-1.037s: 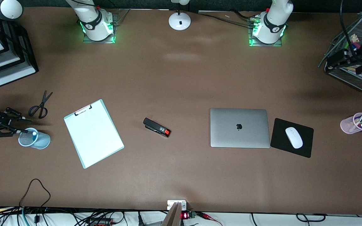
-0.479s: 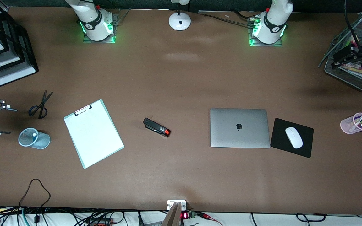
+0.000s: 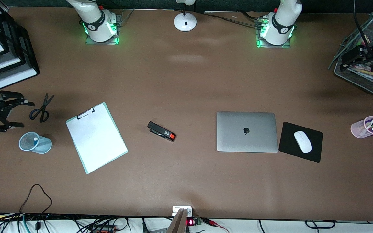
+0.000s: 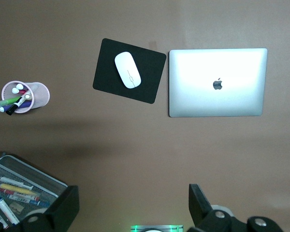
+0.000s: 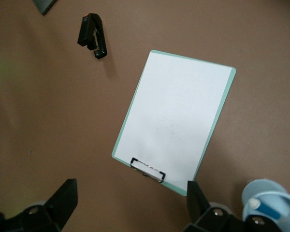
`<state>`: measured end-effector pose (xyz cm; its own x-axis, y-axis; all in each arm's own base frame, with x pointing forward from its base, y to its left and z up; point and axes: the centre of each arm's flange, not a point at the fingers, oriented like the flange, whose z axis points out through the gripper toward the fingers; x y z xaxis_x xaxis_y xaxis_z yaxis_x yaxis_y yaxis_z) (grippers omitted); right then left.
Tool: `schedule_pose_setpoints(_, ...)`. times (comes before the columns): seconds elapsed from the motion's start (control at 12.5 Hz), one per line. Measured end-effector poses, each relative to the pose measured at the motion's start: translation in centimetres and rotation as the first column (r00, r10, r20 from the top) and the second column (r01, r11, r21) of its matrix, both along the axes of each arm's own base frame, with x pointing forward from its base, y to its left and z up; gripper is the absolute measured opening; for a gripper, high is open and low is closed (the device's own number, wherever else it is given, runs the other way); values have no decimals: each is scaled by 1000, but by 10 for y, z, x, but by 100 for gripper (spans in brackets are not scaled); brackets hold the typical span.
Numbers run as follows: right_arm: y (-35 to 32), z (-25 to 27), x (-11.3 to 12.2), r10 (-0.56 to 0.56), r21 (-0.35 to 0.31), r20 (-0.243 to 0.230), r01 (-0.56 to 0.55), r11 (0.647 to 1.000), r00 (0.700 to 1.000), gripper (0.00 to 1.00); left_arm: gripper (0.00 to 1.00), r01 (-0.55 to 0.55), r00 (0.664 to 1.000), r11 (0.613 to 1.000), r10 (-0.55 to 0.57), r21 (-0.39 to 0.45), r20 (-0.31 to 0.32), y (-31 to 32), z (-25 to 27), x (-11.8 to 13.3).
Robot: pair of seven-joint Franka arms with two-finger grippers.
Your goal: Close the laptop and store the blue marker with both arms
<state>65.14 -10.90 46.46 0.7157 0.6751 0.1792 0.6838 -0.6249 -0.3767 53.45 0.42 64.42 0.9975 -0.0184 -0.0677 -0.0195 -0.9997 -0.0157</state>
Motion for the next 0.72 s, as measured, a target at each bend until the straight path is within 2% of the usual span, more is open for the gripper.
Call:
schedule_pose_setpoints(0.08, 19, 10, -1, -84, -51, -39, 82, 995, 996, 100, 100, 7, 1000, 1000, -7, 0, -1, -3, -1, 0)
schedule_pose_setpoints(0.24, 60, 30, -5, -240, -161, -84, 224, 961, 967, 100, 100, 51, 999, 999, -51, 1, -6, -26, -3, -1)
schedule_pose_setpoints(0.48, 108, 38, -11, -444, -287, -124, 396, 872, 887, 100, 100, 86, 996, 996, -86, 4, -10, -47, -4, -2)
schedule_pose_setpoints(0.56, 118, 36, -12, -511, -337, -123, 449, 828, 851, 100, 100, 81, 997, 997, -81, 4, -11, -43, -5, -2)
schedule_pose_setpoints(0.64, 132, 37, -13, -581, -406, -94, 502, 764, 808, 100, 100, 77, 997, 997, -77, 3, -11, -41, -5, -1)
schedule_pose_setpoints(0.72, 138, 42, -15, -601, -438, -69, 517, 735, 796, 100, 100, 77, 997, 997, -77, 3, -12, -41, -6, -1)
